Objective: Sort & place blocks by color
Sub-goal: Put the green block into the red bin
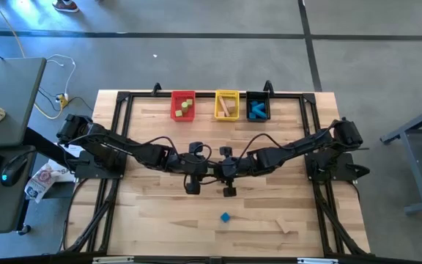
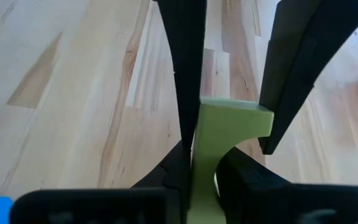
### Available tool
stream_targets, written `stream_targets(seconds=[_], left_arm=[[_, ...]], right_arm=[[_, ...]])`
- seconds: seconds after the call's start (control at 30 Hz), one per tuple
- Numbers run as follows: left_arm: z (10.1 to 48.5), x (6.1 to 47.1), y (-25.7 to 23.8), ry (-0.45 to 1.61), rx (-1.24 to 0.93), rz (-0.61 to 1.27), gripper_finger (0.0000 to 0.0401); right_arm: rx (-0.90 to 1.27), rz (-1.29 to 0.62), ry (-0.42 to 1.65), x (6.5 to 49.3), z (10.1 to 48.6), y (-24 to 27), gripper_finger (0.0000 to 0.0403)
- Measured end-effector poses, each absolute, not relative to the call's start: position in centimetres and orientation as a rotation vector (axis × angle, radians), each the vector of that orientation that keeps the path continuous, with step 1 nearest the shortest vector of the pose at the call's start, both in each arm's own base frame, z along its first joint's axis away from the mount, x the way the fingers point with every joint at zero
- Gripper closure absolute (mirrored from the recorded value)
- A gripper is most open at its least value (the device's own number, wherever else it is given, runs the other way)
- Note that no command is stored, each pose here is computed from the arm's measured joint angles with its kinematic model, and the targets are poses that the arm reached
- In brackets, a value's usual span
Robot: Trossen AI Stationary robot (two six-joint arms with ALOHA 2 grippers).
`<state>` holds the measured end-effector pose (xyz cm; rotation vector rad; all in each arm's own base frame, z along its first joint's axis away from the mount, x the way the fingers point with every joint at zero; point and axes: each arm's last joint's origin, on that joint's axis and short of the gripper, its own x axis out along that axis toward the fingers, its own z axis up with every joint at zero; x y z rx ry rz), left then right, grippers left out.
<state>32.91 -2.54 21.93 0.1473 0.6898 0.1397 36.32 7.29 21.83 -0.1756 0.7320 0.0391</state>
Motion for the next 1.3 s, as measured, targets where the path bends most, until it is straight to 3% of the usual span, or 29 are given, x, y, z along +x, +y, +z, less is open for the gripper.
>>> stream_targets(seconds=[0.4, 0.63, 0.8, 1.07, 1.3], left_arm=[[21.8, 32.9, -2.5, 0.702, 0.152, 0.135, 0.0294], [21.6, 32.7, -2.5, 0.733, 0.182, 0.145, 0.0295], [21.3, 32.3, -1.7, 0.787, 0.25, 0.242, 0.0293], [21.1, 31.8, 2.6, 0.858, 0.263, 0.467, 0.0291], [21.0, 30.9, 7.2, 0.886, 0.198, 0.632, 0.0294]], right_arm=[[-0.149, 0.034, 0.751, 36.1, 21.7, 7.5, 0.0324], [-0.132, 0.009, 0.764, 36.0, 21.6, 7.6, 0.0266], [-0.061, -0.057, 0.797, 35.8, 21.5, 7.4, 0.024], [0.17, -0.036, 0.973, 34.5, 20.4, 7.8, 0.0238], [0.235, -0.084, 1.087, 33.2, 19.8, 9.0, 0.0238]])
